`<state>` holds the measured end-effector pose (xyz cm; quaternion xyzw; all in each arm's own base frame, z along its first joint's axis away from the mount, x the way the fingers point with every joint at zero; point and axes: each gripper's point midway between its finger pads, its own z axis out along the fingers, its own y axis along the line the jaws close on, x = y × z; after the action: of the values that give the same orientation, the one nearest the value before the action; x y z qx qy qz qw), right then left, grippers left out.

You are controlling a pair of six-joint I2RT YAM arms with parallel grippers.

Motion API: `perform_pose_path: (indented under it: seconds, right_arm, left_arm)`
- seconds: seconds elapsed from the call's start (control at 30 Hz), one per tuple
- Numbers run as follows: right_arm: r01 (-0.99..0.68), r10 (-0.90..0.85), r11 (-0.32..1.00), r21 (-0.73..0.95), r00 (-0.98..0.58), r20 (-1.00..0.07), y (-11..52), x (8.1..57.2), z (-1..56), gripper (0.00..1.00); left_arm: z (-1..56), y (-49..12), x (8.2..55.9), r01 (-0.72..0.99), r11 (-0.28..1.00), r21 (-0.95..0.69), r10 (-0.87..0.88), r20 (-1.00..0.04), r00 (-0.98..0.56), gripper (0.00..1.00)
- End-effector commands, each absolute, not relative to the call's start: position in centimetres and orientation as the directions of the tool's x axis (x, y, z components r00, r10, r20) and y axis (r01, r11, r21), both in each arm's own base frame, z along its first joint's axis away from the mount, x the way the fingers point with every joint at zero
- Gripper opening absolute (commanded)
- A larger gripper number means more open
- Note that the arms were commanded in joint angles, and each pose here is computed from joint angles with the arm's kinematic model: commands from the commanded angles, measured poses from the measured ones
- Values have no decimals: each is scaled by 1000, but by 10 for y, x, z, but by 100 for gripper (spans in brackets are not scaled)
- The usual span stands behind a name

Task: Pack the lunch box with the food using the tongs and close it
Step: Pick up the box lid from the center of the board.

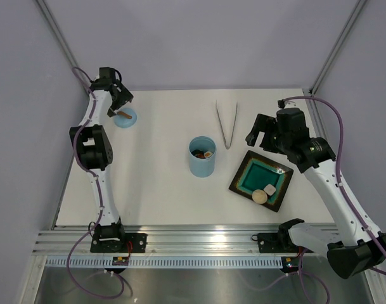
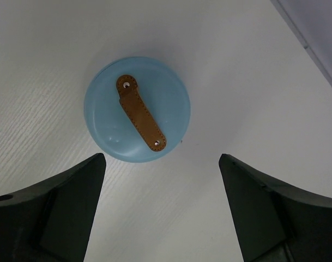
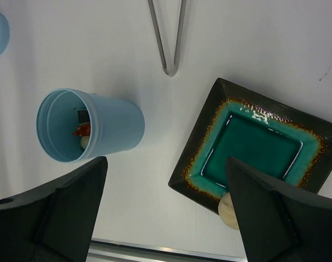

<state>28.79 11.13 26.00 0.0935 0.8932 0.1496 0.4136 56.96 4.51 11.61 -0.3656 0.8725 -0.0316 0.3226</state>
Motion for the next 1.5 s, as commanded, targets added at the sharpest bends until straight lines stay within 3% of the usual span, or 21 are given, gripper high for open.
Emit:
perform_pose_path:
  seconds: [0.0,0.43,0.77,0.93,1.03,1.13,1.23,1.47]
  right_arm:
    - [60,315,930,363,-639,-702,109,281,261,96]
    - [107,325,933,343,-660,-678,104,280,248,95]
    - [145,355,926,349,-647,-675,99,277,242,95]
    - [149,353,927,345,-658,-665,101,278,240,95]
    - [146,354,926,348,-658,-665,101,278,240,95]
    - [145,358,924,355,-657,-663,102,279,241,95]
    - [142,361,921,362,-657,-661,104,279,241,95]
    - [166,375,920,354,-634,-676,98,281,241,95]
  left_arm:
    - [115,60,587,-649,687,-326,-688,-580,-437,88]
    - [70,66,593,-711,622,-327,-745,-527,-409,78]
    - [50,76,590,-746,600,-291,-753,-520,-403,61]
    - [48,80,582,-753,599,-271,-754,-507,-417,33]
    - [60,79,579,-743,609,-277,-746,-518,-419,20]
    - [74,80,577,-733,614,-292,-742,-531,-409,13]
    - [115,75,579,-686,640,-346,-723,-572,-386,1]
    - [201,32,548,-489,783,-385,-604,-657,-450,0]
